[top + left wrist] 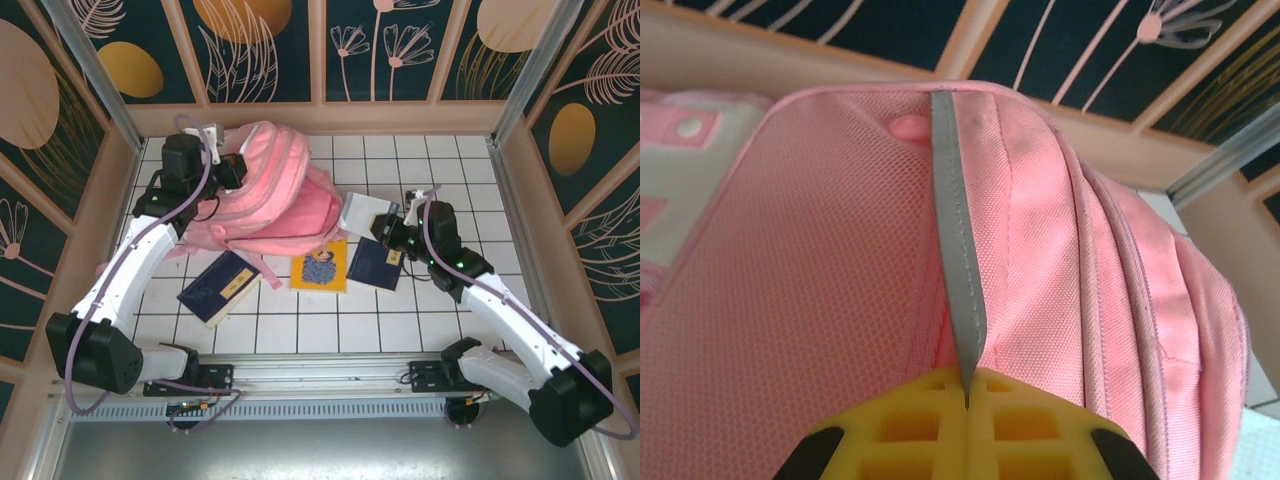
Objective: Pack the student bag
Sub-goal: Place the personal item in the student bag.
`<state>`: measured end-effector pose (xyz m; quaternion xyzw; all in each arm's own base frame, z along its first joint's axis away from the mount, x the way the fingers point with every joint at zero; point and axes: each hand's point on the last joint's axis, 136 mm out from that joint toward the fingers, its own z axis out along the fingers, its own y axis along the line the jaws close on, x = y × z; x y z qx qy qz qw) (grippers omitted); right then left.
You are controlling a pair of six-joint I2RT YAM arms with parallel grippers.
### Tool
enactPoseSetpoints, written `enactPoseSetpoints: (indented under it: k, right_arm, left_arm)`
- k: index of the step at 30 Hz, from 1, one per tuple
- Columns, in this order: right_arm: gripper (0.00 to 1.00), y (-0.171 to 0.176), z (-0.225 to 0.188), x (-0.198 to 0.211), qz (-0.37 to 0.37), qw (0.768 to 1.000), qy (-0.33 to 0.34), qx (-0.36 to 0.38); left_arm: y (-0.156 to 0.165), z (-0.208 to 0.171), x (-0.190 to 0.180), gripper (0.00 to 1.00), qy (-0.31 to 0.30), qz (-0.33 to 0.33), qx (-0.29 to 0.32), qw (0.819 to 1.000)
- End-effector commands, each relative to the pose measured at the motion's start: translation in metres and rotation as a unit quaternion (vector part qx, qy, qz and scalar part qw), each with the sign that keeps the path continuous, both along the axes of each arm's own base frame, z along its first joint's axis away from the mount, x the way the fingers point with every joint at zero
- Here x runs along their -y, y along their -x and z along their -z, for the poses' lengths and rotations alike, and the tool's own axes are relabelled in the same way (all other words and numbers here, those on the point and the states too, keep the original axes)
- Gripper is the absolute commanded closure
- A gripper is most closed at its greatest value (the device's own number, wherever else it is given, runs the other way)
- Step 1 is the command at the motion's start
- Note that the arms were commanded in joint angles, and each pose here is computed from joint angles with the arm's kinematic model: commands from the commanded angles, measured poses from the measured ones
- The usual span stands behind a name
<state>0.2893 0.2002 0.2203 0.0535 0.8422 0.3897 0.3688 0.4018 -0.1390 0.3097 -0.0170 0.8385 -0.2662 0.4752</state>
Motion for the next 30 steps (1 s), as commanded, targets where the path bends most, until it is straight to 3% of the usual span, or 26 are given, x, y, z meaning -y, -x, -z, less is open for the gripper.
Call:
enactPoseSetpoints:
  k: [1,13,21,25,29,30]
  right_arm:
    - [1.00,-0.008,-0.060,-0.033,-0.059,0.991,-0.112,0.042]
    - [1.00,-0.054,-0.053,-0.114,-0.163,0.960,-0.225,-0.025]
    - [1.00,-0.070,-0.015,-0.199,-0.253,0.931,-0.254,-0.075]
    - [1.00,-0.074,0.009,-0.251,-0.268,0.926,-0.246,-0.101]
    - [1.00,-0.085,0.034,-0.302,-0.244,0.941,-0.204,-0.117]
    - [0.94,-0.089,0.041,-0.311,-0.235,0.946,-0.190,-0.120]
  left_arm:
    - [0.002,-0.058,0.006,1.00,0.037,0.018,0.072,0.997]
    - [0.018,-0.083,0.017,1.00,0.074,0.070,0.116,0.988]
    - [0.030,-0.090,0.021,1.00,0.079,0.097,0.141,0.982]
    - [0.031,-0.089,0.025,1.00,0.086,0.107,0.141,0.980]
    - [0.032,-0.092,0.025,1.00,0.088,0.107,0.145,0.980]
    - [0.032,-0.093,0.025,1.00,0.088,0.107,0.146,0.980]
